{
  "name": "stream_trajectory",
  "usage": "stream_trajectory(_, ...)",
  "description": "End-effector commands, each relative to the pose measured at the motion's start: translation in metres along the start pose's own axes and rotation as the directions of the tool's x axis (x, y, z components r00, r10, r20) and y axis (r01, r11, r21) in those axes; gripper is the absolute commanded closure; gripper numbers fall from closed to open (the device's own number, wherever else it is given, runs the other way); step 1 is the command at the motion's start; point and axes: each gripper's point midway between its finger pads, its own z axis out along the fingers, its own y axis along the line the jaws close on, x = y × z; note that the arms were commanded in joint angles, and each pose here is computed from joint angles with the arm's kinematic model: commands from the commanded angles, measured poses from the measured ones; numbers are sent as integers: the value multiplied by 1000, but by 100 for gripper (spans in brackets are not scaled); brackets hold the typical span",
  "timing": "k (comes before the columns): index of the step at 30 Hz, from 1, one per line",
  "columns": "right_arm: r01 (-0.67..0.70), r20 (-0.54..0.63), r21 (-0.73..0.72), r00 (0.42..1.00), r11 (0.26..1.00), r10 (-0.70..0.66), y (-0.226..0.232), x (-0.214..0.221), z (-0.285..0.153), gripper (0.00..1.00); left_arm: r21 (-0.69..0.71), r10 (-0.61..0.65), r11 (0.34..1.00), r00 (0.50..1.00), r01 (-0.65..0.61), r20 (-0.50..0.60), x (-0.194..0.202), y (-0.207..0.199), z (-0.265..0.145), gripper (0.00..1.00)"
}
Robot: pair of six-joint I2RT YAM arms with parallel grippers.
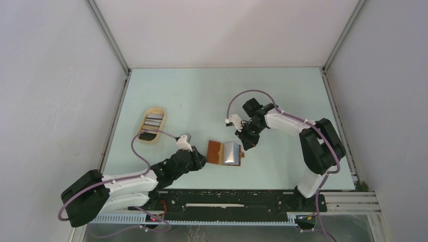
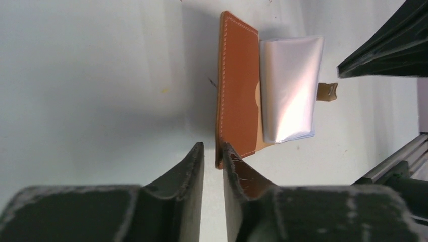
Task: Put the credit cards into the card holder
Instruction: Open the card holder at the center of the board.
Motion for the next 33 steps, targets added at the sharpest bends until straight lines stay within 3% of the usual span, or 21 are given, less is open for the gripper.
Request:
stream_trajectory(1, 24, 129, -32, 991, 999, -20, 12, -26, -30, 87, -10, 39, 999, 999, -38, 21, -11, -1, -8, 71)
stream_trajectory(8, 91, 284, -95, 957, 991, -61, 35, -46, -64, 84, 124, 77, 988, 991, -90, 108, -47, -38, -42, 48)
stream_trajectory(13, 101, 387, -138, 921, 985, -40, 49, -58, -90, 82, 382, 72, 917, 990, -114, 124, -63, -100, -75, 43)
stream_trajectory(17, 63, 394, -175, 919, 983, 11, 46, -56, -89, 82, 521, 103, 841, 989, -146, 111, -69, -154, -88, 43)
stream_trajectory(21, 10, 409, -198, 909, 980, 73, 36, -53, -93, 83, 426, 241, 868, 967, -254, 87, -58, -169, -54, 44)
stream_trajectory(26, -43, 453, -161, 884, 986, 112, 21, -48, -113, 83, 188, 429, 884, 902, -429, 40, -33, -150, -4, 41)
stream_trajectory(33, -49, 485, -161, 866, 986, 123, 21, -49, -124, 83, -6, 507, 862, 862, -507, 20, -28, -132, 29, 26)
